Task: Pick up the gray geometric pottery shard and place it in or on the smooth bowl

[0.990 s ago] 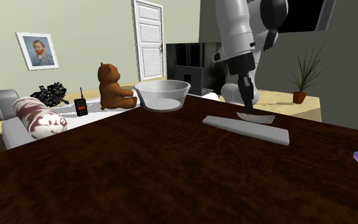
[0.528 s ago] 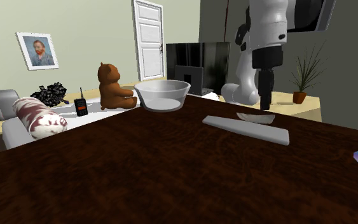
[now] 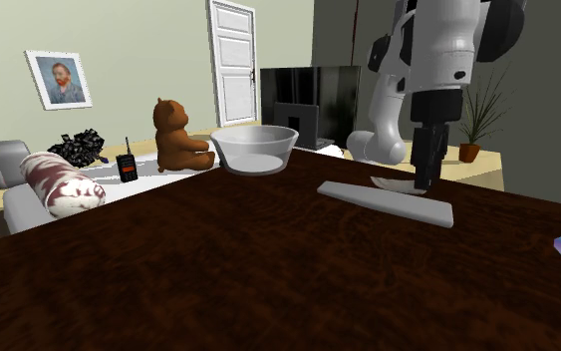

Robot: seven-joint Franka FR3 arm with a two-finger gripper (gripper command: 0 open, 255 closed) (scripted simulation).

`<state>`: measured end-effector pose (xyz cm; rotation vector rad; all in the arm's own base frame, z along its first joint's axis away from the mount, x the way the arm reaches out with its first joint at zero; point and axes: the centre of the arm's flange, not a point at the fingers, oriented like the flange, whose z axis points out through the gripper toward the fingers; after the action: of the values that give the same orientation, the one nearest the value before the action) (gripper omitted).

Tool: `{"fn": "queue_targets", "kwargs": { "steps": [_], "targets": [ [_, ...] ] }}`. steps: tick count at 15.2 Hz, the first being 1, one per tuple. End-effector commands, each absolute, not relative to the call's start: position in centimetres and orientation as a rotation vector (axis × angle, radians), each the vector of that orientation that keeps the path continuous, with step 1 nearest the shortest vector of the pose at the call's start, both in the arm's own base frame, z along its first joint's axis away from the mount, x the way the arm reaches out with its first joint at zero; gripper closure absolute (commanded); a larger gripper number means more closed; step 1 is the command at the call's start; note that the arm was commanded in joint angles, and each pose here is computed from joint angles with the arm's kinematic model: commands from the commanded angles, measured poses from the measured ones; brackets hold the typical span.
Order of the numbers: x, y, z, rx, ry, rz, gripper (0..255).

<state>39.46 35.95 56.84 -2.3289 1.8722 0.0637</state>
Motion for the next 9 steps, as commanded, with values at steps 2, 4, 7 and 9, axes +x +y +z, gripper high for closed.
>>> {"fn": "queue_targets", "kwargs": {
  "steps": [2,4,7,9],
  "targets": [
    [39.46,36.02,55.92,-2.328,1.873,0.063,0],
    [39.46,36.02,55.92,-2.328,1.873,0.063,0],
    [39.46,36.02,55.92,-2.328,1.873,0.063,0],
    [39.46,36.02,55.93,-2.328,1.873,0.063,255]
  ]
}}
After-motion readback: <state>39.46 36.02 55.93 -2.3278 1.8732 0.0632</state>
